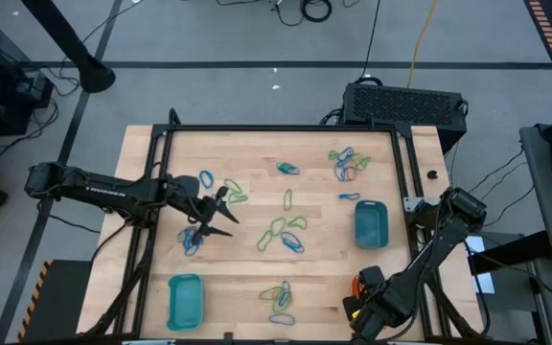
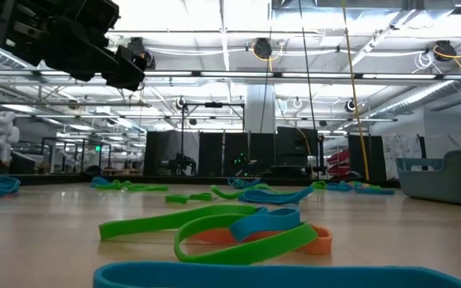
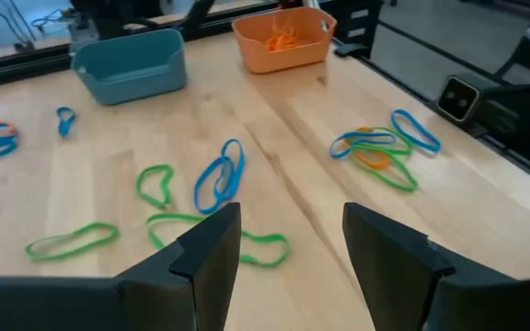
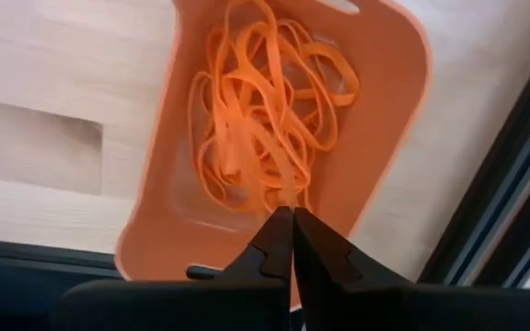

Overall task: Sort rubber bands into baskets
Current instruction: Put the orange rubber band into the orange bin

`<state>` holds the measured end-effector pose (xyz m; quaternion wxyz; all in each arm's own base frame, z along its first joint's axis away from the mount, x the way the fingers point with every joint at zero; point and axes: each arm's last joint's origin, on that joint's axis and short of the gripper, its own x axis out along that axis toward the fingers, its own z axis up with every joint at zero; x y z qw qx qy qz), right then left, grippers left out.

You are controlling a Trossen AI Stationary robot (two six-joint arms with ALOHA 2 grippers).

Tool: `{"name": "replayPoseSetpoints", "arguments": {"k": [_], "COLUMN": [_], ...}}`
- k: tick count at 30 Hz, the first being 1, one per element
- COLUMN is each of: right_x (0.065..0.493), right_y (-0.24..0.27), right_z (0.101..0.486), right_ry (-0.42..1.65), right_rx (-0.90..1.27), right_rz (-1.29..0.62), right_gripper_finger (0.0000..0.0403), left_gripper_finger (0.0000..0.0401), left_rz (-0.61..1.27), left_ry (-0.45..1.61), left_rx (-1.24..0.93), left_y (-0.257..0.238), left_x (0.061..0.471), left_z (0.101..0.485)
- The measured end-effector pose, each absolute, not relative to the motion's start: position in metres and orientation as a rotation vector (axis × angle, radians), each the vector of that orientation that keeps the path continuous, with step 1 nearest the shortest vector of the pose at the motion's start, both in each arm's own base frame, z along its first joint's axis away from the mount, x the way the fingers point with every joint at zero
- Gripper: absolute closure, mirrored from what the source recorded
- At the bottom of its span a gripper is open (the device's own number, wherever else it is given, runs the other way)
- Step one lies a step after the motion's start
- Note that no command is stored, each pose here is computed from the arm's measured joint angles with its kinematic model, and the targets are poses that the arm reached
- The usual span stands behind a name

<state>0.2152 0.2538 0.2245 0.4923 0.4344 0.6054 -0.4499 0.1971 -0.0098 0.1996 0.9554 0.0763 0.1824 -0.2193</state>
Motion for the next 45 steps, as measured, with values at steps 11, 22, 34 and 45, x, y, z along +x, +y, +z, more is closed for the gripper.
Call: {"name": "replayPoseSetpoints", "arguments": {"k": [11, 22, 34, 45], "right_x": [0.221, 0.258, 0.326, 0.359], "right_y": [0.249, 0.237, 0.225, 0.241], "right_z": [0.225, 0.241, 0.226, 0.155], "right_ry": [1.552, 1.374, 1.076, 1.180], "right_rx": [1.042, 0.971, 0.745, 0.553], "right_rz": [-1.062, -0.747, -0.380, -0.146], "right_gripper_finger": [0.0323, 0.0289, 0.0289, 0.0289], "left_gripper_finger": [0.0201, 0.0201, 0.0201, 0.0201], "left_rz": [-0.435, -0.402, -0.414, -0.439], "left_ry": [0.395, 0.434, 0.472, 0.430], "left_rx": [0.156, 0.147, 0.095, 0.114], "left_y": [-0.017, -0.016, -0.020, -0.026], "left_x": [0.196, 0.176, 0.166, 0.167], "left_z": [0.198, 0.207, 0.208, 0.211]}}
